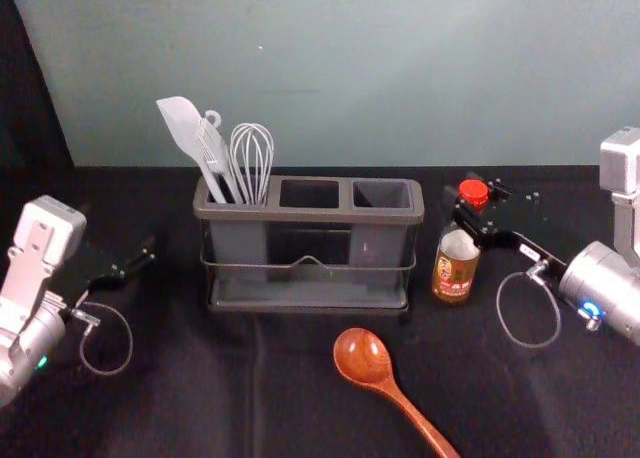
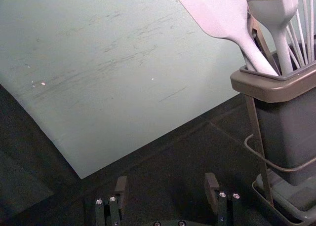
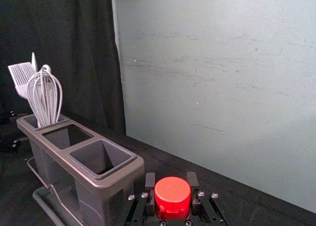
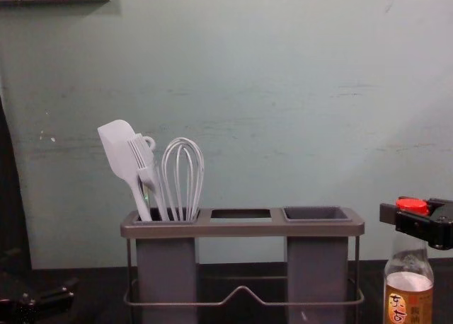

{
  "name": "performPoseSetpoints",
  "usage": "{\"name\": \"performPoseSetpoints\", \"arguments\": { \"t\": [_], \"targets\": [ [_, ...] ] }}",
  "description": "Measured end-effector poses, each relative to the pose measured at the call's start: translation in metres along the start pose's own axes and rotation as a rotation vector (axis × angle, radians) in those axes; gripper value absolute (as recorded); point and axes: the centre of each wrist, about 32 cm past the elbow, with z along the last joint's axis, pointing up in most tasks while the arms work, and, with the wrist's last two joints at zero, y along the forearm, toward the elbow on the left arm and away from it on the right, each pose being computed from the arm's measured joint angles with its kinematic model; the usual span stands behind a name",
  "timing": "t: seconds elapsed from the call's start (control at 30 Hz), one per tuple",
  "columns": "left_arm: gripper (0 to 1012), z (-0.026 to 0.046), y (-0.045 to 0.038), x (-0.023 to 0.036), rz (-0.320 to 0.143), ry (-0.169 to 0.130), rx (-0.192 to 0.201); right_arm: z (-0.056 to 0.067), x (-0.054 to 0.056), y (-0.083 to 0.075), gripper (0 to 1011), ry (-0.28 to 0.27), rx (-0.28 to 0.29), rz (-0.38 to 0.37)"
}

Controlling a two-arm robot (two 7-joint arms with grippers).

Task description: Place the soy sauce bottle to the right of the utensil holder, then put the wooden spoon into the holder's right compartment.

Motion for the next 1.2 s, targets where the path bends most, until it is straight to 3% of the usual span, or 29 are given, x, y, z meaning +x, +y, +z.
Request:
{"name": "performPoseSetpoints", "arguments": {
  "t": [0.63,0.9,1.2],
  "targets": [
    [1011,0.0000,0.0000,0.0000,0.000,0.000,0.000,0.0017,-0.0016,0.0008,393,-0.014,-0.014,-0.003],
    [1012,0.0000,0.0000,0.0000,0.000,0.000,0.000,0.0016,-0.0014,0.0008,673,-0.012,-0.012,-0.004],
    [1011,0.0000,0.0000,0.0000,0.000,0.000,0.000,0.0014,-0.0011,0.0006,916,-0.011,-0.011,-0.005]
  ]
}}
